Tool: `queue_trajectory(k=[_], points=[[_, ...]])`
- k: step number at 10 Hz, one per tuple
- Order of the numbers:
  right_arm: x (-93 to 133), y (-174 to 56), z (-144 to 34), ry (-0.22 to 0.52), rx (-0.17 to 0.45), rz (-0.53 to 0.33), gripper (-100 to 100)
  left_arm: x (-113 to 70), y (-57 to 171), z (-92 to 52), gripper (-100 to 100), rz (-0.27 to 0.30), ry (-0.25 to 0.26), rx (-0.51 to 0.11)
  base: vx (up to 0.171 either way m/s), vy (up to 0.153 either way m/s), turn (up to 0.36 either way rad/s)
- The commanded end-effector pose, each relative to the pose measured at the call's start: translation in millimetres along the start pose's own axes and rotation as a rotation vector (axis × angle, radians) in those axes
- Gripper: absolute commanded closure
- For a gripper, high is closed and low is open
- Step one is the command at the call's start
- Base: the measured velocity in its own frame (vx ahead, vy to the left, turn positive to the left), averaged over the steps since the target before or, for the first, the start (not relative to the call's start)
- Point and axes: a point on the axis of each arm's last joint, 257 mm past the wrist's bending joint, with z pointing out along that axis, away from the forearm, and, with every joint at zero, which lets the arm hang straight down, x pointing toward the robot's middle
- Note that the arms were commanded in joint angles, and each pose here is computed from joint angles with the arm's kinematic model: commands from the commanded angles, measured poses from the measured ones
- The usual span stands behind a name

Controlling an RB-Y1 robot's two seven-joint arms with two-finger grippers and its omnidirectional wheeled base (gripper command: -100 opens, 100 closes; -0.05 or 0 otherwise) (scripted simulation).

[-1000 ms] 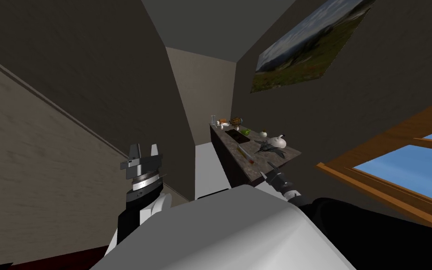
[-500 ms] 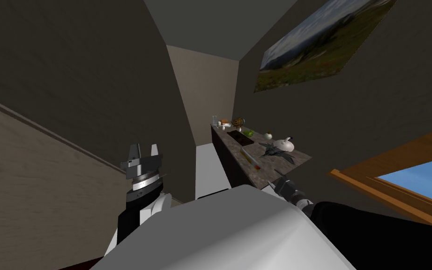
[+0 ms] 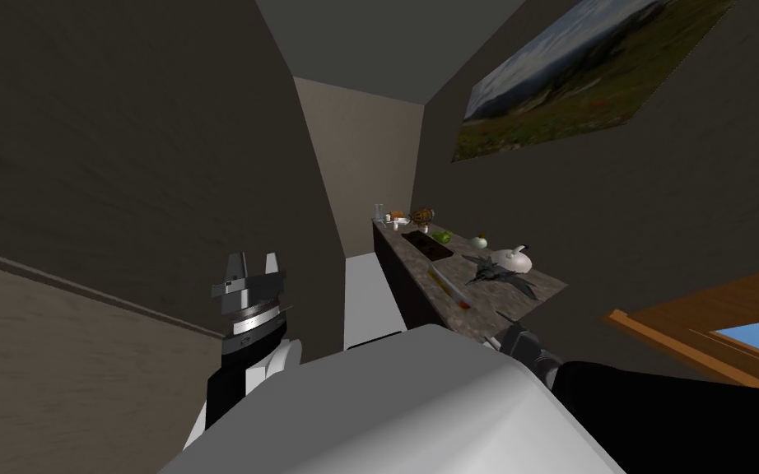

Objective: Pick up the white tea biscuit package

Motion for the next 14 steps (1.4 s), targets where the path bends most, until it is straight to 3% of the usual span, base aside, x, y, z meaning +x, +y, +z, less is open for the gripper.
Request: queue_trajectory(k=[1,2,3,4,6,7,8,9,10,11,13,14], points=[[-5.1,-1.0,-4.4,-0.016,0.013,0.027,-100,0.0,0.0,0.0,0,0.000,0.000,0.000,0.052,0.000,0.000],[-22.9,-10.8,-13.6,-0.064,0.074,0.044,-100,0.0,0.0,0.0,0,0.000,0.000,0.000,0.100,0.006,0.044],[-26.2,-12.6,-16.6,-0.076,0.079,0.070,-100,0.0,0.0,0.0,0,0.000,0.000,0.000,0.123,-0.005,0.016],[-43.2,-22.2,-27.4,-0.124,0.139,0.079,-100,0.0,0.0,0.0,0,0.000,0.000,0.000,0.180,0.000,0.028],[-46.0,-23.6,-30.2,-0.137,0.141,0.120,-100,0.0,0.0,0.0,0,0.000,0.000,0.000,0.105,0.007,0.013],[-63.8,-34.2,-44.8,-0.193,0.204,0.141,-100,0.0,0.0,0.0,0,0.000,0.000,0.000,0.114,0.027,0.033],[-64.0,-34.1,-44.8,-0.197,0.201,0.168,-100,0.0,0.0,0.0,0,0.000,0.000,0.000,0.121,0.006,0.013],[-78.7,-42.9,-58.0,-0.246,0.258,0.181,-100,0.0,0.0,0.0,0,0.000,0.000,0.000,0.149,-0.037,0.036],[-80.0,-44.0,-60.2,-0.255,0.258,0.210,-100,0.0,0.0,0.0,0,0.000,0.000,0.000,0.152,-0.016,0.023],[-94.3,-51.8,-75.8,-0.306,0.311,0.223,-100,0.0,0.0,0.0,0,0.000,0.000,0.000,0.185,0.035,0.024],[-94.0,-53.2,-76.2,-0.312,0.311,0.262,-100,0.0,0.0,0.0,0,0.000,0.000,0.000,0.123,0.015,0.005],[-106.4,-60.6,-92.0,-0.363,0.361,0.288,-100,0.0,0.0,0.0,0,0.000,0.000,0.000,0.117,-0.005,0.029]])
